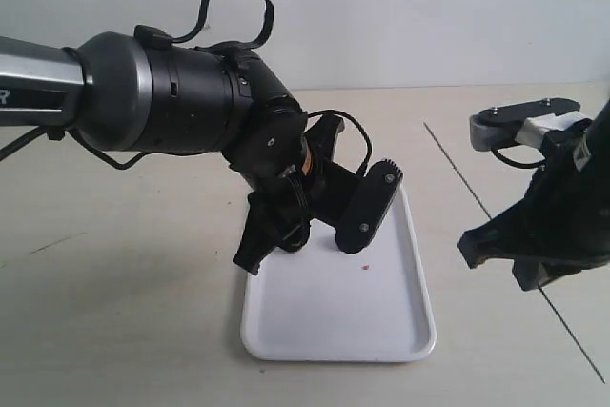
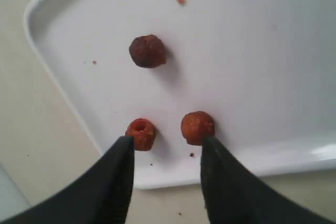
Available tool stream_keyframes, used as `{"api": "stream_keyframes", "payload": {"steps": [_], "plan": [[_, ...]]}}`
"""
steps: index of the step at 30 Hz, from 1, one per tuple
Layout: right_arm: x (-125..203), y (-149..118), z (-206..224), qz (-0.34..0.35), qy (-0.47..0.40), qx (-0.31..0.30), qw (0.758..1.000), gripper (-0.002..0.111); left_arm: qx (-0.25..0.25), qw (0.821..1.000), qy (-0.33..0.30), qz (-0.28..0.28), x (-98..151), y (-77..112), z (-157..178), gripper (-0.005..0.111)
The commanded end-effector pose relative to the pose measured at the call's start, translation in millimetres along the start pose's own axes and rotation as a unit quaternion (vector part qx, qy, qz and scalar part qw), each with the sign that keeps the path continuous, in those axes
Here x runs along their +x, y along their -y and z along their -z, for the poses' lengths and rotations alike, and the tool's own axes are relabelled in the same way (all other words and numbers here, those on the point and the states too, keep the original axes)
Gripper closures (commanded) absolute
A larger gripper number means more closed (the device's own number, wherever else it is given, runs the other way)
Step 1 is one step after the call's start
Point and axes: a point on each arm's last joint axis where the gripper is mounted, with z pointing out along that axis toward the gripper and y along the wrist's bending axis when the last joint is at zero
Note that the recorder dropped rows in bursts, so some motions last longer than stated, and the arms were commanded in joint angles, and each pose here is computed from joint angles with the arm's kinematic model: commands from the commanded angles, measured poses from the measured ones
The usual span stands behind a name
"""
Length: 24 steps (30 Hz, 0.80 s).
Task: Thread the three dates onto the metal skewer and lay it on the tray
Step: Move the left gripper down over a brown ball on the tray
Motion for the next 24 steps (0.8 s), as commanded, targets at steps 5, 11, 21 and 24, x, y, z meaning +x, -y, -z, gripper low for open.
{"api": "stream_keyframes", "payload": {"steps": [5, 11, 21, 24], "plan": [[-40.0, 8.4, 1.7, 0.008, -0.001, -0.01, 1.0, 0.108, -0.028, 1.0, -0.003, -0.011, -1.6, -21.9, 11.9, 0.065], [-58.4, 26.4, 6.9, -0.011, 0.011, -0.004, 1.0, 0.108, 0.003, 0.999, -0.012, -0.033, -6.4, -37.1, -3.5, 0.065], [-66.7, 73.3, 13.7, -0.046, 0.016, 0.008, 0.999, 0.108, 0.073, 0.997, 0.0, -0.032, -16.1, -45.8, -33.0, 0.065], [-68.4, 74.0, 4.9, -0.042, 0.002, 0.007, 0.999, 0.108, 0.087, 0.995, 0.032, -0.033, -18.7, -44.5, -32.4, 0.065]]}}
